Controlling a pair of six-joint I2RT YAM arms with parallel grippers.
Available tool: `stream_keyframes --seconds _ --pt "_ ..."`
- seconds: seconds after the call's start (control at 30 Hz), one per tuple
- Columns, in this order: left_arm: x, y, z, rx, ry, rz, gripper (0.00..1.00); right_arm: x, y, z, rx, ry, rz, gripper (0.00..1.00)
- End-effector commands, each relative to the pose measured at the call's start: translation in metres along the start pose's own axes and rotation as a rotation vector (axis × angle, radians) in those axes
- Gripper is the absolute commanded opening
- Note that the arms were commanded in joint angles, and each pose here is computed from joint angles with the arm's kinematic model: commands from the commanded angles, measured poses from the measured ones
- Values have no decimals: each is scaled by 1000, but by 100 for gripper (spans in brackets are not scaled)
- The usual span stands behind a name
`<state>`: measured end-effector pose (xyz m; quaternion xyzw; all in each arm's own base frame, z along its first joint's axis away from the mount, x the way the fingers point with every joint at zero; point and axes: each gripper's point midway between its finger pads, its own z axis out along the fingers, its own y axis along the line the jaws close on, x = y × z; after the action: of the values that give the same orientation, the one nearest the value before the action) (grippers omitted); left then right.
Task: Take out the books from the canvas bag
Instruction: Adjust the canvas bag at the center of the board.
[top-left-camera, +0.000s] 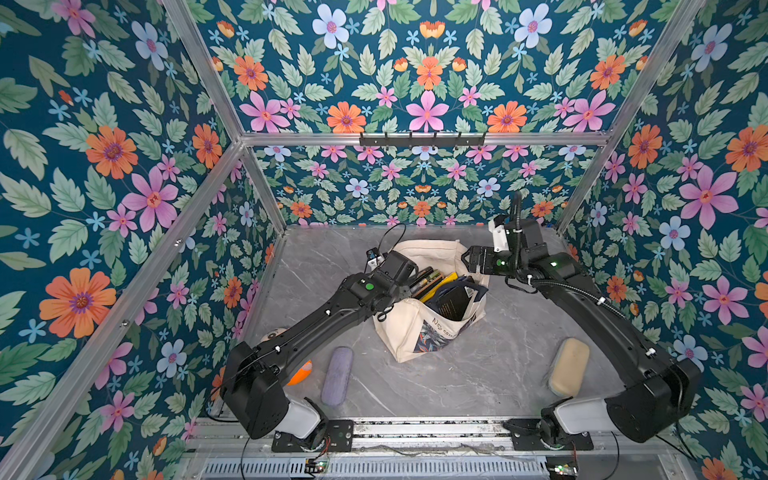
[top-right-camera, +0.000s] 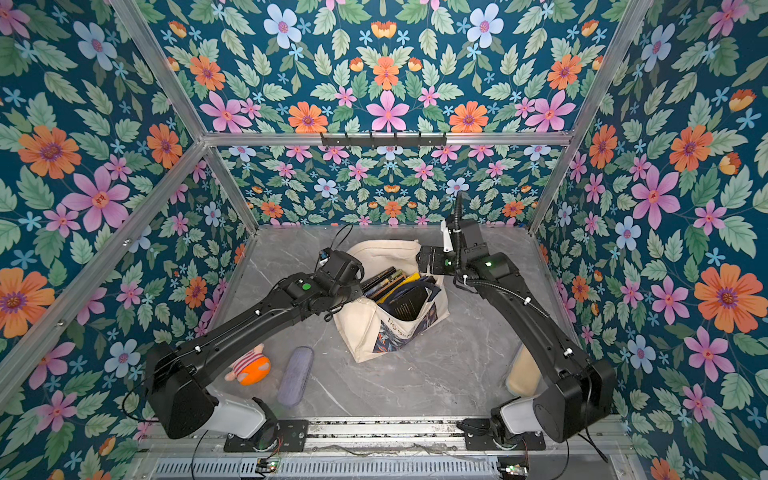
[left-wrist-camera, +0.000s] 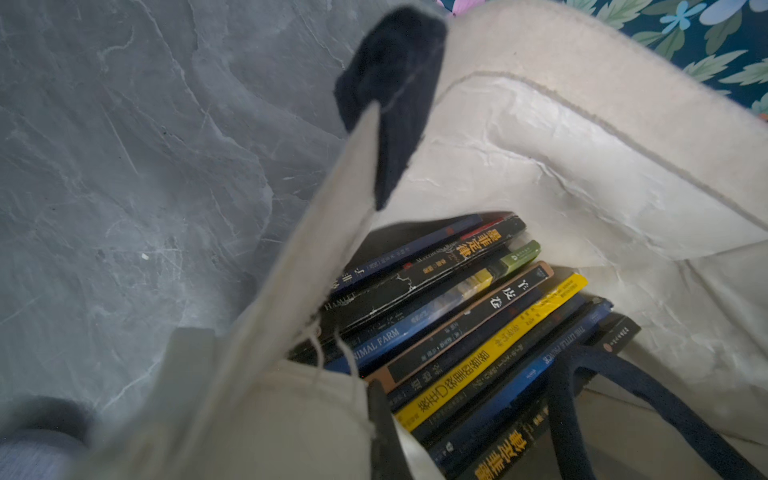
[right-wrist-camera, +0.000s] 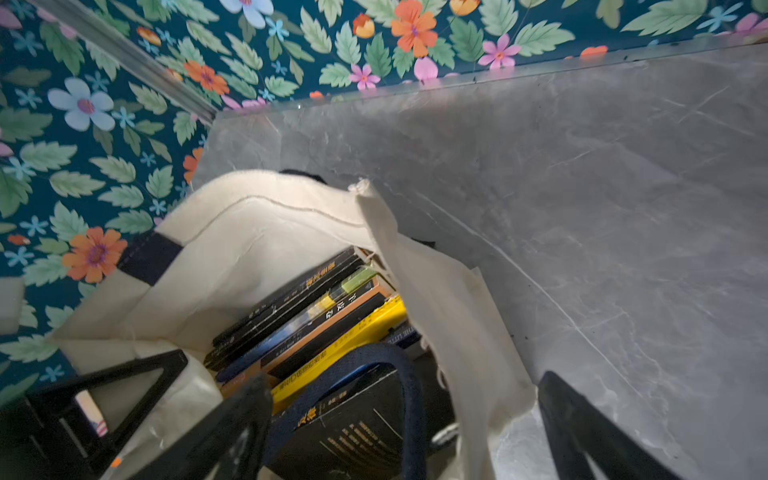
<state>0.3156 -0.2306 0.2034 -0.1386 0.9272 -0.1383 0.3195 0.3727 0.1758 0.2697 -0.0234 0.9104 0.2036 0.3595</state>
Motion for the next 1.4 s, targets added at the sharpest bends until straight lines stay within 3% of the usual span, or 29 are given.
stream_keyframes --seconds 0.0,0.1,0.23,0.33,0.47,0.63,0.77,0.87,1.07,1.23,1.37 --pt "-12 -12 0 53 -42 50 0 18 -11 10 59 95 -28 99" --pt "-10 -12 5 76 -33 58 0 21 -19 22 99 128 -32 96" --pt "-9 -17 12 120 -13 70 0 29 -25 41 129 201 -28 75" --pt "-19 -18 18 115 -36 90 0 29 -25 53 131 211 -26 50" --pt "-51 -22 24 118 -126 102 0 21 -26 74 150 220 -19 0" --pt "-110 -41 23 139 -273 122 0 -21 -14 87 148 149 -35 0" --pt "-156 -62 9 202 -413 136 0 -72 -3 77 144 -8 -47 0" --pt "-172 -67 -7 244 -525 146 0 -97 9 59 105 -127 -42 0" --pt "-139 -32 -9 358 -679 92 0 -77 6 40 31 -254 -3 0" --pt "-84 -2 26 366 -575 80 0 -12 -32 62 92 -206 101 0" --pt "-48 6 33 361 -527 116 0 32 -57 73 147 -161 183 0"
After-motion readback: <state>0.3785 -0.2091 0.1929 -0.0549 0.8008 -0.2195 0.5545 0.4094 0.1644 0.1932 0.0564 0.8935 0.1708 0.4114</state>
